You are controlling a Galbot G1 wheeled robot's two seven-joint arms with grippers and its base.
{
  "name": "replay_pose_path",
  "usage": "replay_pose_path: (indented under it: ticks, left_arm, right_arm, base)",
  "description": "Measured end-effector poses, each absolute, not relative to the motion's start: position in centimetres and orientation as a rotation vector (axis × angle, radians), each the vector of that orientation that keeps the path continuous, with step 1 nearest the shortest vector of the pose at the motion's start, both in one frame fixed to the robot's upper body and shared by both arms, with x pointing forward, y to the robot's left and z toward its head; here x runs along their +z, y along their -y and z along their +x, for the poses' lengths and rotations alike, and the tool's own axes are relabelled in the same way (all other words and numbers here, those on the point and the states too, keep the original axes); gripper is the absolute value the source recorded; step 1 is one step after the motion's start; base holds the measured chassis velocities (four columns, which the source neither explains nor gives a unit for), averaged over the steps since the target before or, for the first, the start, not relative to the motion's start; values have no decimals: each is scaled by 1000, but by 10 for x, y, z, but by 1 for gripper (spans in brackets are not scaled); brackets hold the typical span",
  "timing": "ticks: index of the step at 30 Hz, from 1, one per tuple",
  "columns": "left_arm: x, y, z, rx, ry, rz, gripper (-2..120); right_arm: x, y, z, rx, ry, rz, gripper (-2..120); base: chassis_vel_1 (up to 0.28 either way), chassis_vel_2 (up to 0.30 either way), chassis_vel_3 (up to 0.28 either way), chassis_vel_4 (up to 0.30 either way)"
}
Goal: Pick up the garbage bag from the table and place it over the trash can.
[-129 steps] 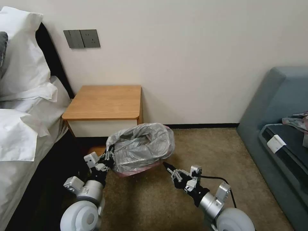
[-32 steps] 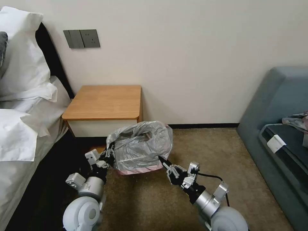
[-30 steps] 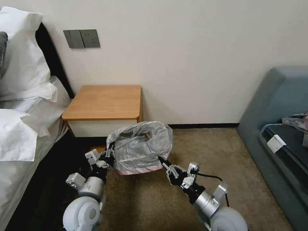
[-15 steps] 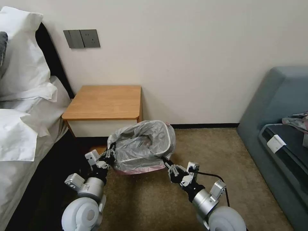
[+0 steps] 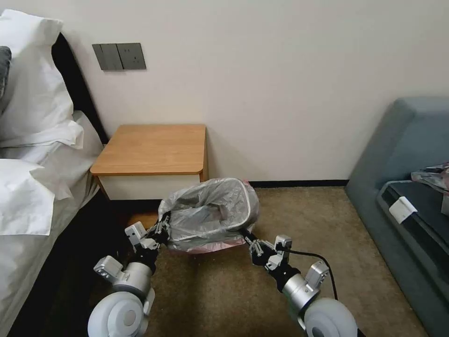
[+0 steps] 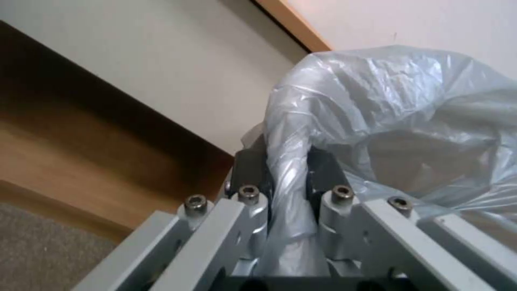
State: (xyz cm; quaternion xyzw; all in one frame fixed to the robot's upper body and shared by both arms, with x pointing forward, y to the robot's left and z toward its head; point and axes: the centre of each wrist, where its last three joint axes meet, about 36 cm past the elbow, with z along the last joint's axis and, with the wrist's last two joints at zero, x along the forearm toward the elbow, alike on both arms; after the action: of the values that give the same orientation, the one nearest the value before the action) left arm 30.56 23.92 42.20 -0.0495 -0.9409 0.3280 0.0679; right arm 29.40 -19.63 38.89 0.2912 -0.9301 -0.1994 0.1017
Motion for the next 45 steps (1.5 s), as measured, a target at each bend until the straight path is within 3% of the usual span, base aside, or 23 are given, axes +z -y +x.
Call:
replay_pose_path:
  ticks: [8, 17, 22, 27, 37, 45]
  left_arm:
    - [423, -246, 315, 1005, 2822, -142, 6]
    - [422, -249, 322, 1031, 2812, -134, 6]
    - [419, -251, 323, 1036, 2799, -126, 6]
    - [410, -255, 324, 1044, 2767, -111, 6]
    - [407, -256, 321, 1117, 2709, -155, 6]
    - [404, -256, 316, 1147, 2681, -157, 6]
  right_arm:
    - [382, 225, 269, -353, 2725, 1133, 26]
    - [371, 248, 268, -227, 2787, 1101, 60]
    - [378, 249, 275, -312, 2846, 1059, 75]
    - [407, 237, 283, -675, 2875, 989, 96]
    - [452, 210, 302, -1200, 2776, 868, 100]
    - [439, 189, 313, -1373, 2685, 707, 100]
  base:
    - [0, 0, 0, 0]
    - [0, 0, 0, 0]
    - [0, 0, 0, 0]
    - [0, 0, 0, 0]
    - [0, 0, 0, 0]
    - [0, 0, 0, 0]
